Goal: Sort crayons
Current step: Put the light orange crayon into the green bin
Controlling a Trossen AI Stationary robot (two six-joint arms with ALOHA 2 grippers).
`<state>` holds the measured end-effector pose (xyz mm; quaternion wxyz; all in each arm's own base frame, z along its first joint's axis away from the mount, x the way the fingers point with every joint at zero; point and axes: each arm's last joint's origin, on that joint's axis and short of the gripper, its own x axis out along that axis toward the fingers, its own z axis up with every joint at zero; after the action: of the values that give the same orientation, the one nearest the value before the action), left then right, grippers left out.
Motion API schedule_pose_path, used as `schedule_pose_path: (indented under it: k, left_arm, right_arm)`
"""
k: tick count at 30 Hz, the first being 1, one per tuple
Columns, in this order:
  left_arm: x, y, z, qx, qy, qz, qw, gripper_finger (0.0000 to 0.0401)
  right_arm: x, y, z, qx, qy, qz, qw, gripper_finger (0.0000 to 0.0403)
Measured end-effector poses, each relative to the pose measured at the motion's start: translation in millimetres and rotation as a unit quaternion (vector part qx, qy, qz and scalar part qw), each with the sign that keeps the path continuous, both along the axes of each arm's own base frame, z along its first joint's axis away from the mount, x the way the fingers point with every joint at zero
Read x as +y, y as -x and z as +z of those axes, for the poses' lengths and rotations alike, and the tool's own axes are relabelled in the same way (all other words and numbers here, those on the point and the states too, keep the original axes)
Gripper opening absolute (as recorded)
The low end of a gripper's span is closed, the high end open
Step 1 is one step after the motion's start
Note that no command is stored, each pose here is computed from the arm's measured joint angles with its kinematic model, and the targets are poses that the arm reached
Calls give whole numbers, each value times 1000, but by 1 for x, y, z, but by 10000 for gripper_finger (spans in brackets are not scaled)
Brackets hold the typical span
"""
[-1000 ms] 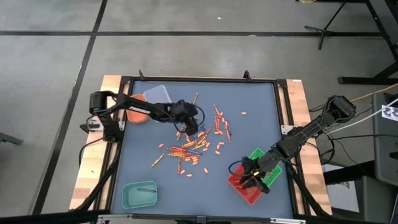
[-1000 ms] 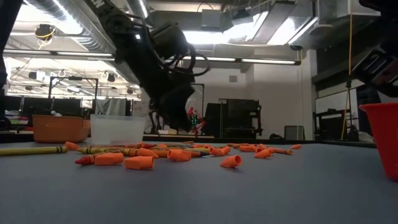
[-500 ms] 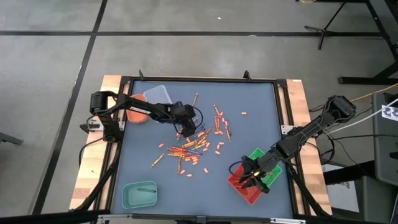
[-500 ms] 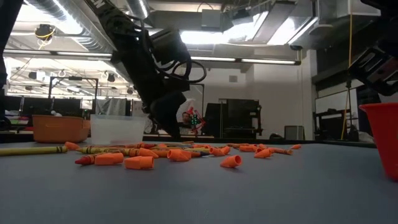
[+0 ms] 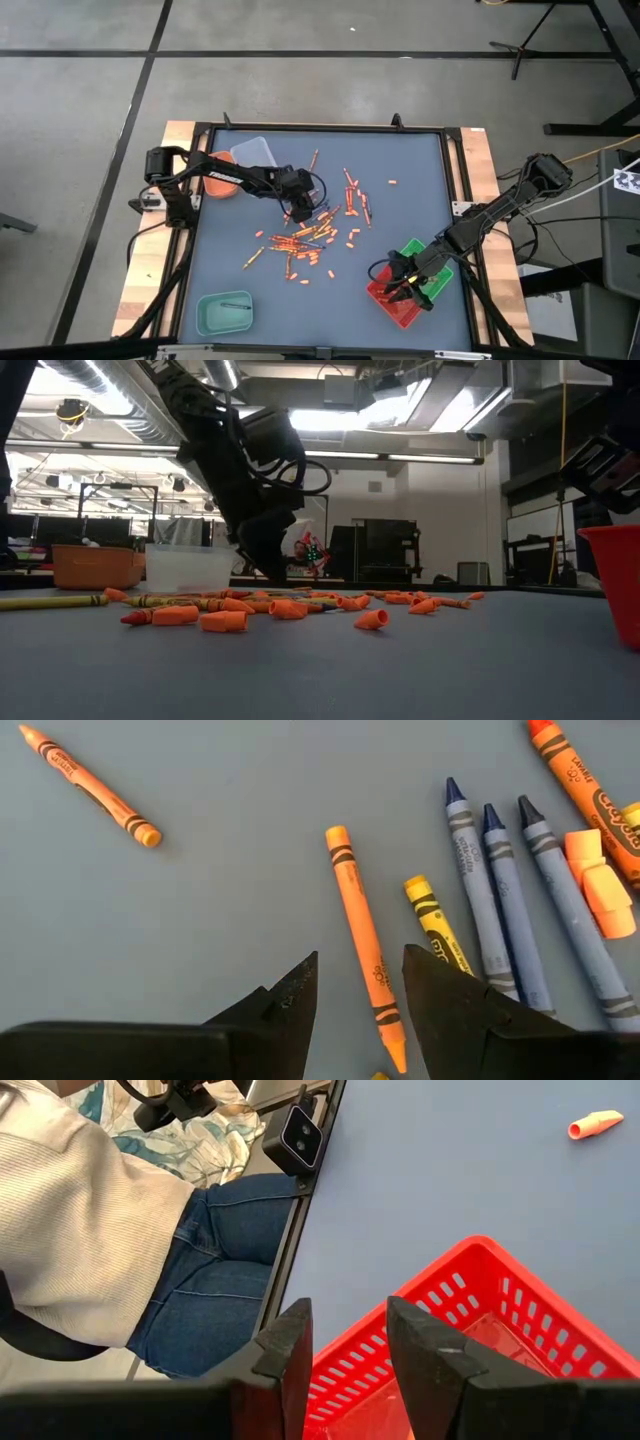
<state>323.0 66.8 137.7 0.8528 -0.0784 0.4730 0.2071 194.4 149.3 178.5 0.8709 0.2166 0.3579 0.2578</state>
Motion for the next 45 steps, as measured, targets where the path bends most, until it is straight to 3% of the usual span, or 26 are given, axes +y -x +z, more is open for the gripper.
schedule_pose_path:
  k: [27, 45]
  left_arm:
    - [1, -1, -9, 13, -3, -3, 1000, 133]
    - [3, -8, 9, -56, -17, -1, 998, 133]
  right_arm:
    - [-1, 0, -1, 3, 10, -10, 1000, 129]
    - [-1, 0, -1, 3, 11, -11, 1000, 129]
